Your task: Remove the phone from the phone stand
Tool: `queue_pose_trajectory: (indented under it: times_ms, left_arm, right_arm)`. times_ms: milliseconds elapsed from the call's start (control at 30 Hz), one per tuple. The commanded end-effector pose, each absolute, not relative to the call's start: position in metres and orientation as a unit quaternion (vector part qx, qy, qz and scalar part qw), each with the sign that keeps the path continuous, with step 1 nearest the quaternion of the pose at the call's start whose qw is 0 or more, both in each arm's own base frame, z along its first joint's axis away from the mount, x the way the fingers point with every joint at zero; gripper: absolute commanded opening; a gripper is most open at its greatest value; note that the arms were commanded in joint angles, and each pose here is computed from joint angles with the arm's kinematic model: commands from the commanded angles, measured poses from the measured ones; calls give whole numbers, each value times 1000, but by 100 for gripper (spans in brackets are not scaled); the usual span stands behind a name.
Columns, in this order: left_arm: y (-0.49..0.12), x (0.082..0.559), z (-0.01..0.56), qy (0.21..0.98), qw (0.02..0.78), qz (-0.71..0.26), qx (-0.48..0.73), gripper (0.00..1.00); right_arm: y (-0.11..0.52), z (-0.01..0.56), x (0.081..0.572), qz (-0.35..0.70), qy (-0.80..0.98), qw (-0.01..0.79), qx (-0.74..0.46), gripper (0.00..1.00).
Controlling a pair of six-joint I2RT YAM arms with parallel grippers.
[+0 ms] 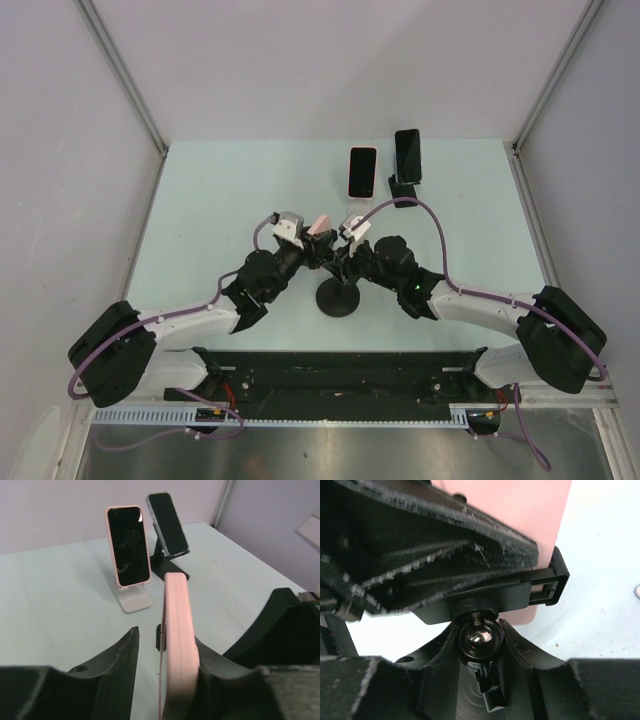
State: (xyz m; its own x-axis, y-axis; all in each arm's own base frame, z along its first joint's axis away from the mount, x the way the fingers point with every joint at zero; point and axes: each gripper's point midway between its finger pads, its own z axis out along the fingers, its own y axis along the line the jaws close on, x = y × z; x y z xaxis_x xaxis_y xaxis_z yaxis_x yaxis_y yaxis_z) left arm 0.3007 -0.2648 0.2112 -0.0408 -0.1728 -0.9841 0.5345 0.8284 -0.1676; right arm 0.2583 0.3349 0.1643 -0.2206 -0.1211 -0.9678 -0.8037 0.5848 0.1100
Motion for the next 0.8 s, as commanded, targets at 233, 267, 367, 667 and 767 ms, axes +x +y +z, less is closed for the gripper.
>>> queue_pose_trajectory:
  times_ms: [233, 267, 367, 667, 767]
  left_arm:
    - [-259, 289, 232, 650, 693, -283, 132, 0]
    - [-260, 286, 228, 654, 686, -288, 137, 0]
    - [-264, 274, 215, 674, 662, -293, 147, 0]
    - [-256, 249, 189, 731, 601, -278, 165, 0]
    - [-238, 259, 192, 744, 610, -234, 139, 0]
  right_arm:
    - [333, 184, 272, 309, 701, 573, -291, 0]
    - [330, 183, 275, 303, 705, 575, -284, 0]
    - [319, 186, 285, 280, 713, 590, -254, 0]
    - [292, 184, 298, 249, 718, 614, -213, 0]
    - [289, 180, 295, 243, 720, 612, -218, 0]
